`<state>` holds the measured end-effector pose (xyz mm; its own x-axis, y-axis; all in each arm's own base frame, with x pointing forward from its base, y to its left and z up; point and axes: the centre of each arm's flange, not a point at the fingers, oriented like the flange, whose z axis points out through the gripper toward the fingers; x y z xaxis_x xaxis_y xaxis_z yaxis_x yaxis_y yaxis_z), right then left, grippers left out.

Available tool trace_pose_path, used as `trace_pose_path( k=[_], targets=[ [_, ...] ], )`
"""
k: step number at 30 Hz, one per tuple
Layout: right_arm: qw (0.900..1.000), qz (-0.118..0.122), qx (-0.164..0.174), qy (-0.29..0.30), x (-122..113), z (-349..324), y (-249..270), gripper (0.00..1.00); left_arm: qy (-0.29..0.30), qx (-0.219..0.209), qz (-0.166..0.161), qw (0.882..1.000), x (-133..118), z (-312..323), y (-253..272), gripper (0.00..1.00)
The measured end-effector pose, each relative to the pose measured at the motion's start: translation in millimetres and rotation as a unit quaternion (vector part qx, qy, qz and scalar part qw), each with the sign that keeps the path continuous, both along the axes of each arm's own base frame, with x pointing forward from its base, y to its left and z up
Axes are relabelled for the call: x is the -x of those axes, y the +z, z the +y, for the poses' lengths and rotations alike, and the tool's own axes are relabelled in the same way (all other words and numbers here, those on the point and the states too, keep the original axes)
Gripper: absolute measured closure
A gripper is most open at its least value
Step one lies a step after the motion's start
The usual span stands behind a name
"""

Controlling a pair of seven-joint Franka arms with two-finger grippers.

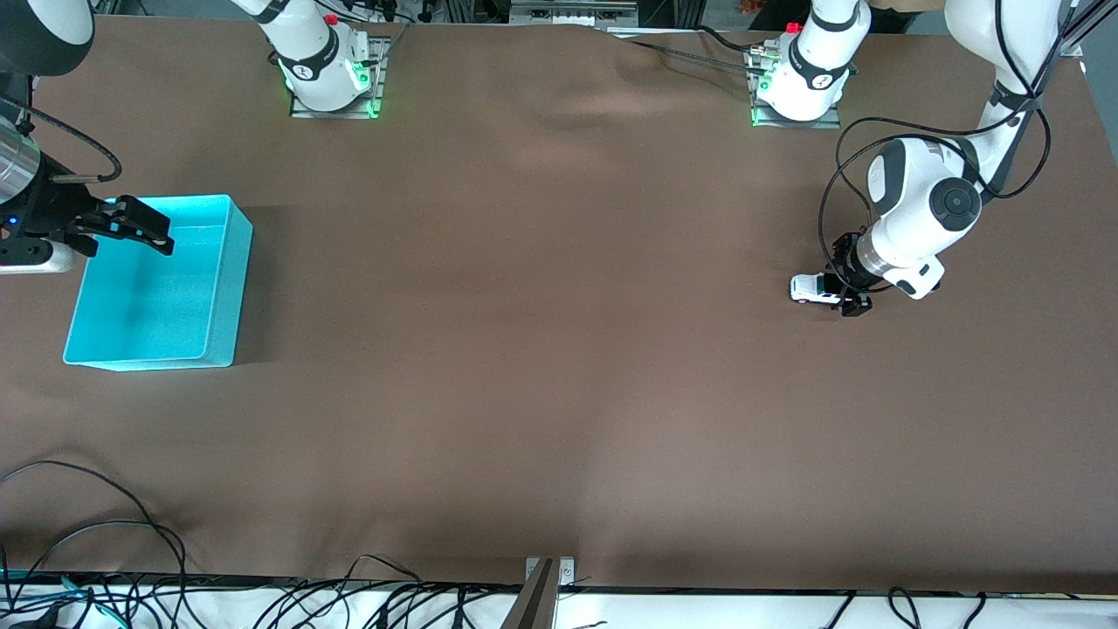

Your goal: Wind and store white jeep toy

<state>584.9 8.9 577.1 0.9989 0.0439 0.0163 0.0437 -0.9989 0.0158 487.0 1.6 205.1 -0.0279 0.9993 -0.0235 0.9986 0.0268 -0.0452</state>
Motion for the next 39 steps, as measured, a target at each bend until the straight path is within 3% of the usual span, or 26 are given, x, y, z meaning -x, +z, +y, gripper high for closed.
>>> trace_pose_path(
  k=[7, 23, 39],
  targets=[
    [1.000, 0.000, 0.000, 0.000, 0, 0, 0, 0.00, -0.001, 0.000, 0.000, 1.000, 0, 0, 0, 0.52],
    [1.000, 0.000, 0.000, -0.001, 0, 1, 0, 0.00, -0.034, 0.003, -0.004, 0.999, -5, -53, 7, 0.52],
    [1.000, 0.000, 0.000, -0.001, 0, 1, 0, 0.00, 0.050, -0.004, -0.001, 0.999, 6, -135, 7, 0.52]
  ],
)
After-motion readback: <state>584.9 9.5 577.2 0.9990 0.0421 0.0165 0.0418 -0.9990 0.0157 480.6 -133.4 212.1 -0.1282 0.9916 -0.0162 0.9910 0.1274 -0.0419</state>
